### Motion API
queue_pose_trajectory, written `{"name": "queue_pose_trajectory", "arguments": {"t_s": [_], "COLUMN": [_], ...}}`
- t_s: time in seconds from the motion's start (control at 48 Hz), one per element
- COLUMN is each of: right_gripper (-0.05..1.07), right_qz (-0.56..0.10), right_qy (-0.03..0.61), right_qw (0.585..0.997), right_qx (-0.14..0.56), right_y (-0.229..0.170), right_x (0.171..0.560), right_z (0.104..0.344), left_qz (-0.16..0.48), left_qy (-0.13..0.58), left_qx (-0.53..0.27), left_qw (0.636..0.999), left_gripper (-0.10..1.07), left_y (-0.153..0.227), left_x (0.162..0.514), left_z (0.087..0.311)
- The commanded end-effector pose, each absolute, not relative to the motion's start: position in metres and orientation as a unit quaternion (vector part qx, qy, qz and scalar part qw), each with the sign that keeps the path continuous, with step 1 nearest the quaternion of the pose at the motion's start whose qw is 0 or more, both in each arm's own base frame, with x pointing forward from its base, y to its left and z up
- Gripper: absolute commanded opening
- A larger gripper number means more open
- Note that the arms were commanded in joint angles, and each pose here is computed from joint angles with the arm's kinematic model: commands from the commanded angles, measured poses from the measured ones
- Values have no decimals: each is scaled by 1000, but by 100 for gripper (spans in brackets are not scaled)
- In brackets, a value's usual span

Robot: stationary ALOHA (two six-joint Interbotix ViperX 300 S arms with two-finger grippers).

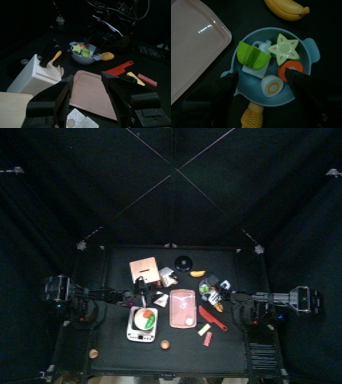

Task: Grab other half of egg

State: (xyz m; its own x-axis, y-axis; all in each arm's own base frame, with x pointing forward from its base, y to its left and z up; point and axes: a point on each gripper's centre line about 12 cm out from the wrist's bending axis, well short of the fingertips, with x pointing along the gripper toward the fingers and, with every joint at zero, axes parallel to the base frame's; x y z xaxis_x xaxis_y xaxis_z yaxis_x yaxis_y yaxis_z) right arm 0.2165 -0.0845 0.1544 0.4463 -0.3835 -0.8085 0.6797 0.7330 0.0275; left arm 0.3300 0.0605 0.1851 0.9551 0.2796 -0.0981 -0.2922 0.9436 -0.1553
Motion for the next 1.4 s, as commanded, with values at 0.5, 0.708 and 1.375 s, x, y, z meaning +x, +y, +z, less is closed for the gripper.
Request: {"name": "queue_pose_trajectory", "arguments": {"t_s": [0.5, 0.708, 1.375], "right_gripper": [101, 101, 98], "right_qz": [-115, -96, -96], "right_qy": [438, 453, 501], "right_qw": [884, 881, 857], "right_qx": [116, 98, 75], "right_y": [28, 46, 60], "right_x": [282, 302, 329], "right_z": [159, 151, 109], "left_qz": [145, 145, 149], "left_qy": [22, 21, 21], "left_qx": [-87, -87, -86], "left_qw": [985, 985, 985], "left_gripper": [85, 85, 85], "left_y": [60, 60, 63], "left_x": [335, 335, 334], "left_z": [193, 193, 194]}}
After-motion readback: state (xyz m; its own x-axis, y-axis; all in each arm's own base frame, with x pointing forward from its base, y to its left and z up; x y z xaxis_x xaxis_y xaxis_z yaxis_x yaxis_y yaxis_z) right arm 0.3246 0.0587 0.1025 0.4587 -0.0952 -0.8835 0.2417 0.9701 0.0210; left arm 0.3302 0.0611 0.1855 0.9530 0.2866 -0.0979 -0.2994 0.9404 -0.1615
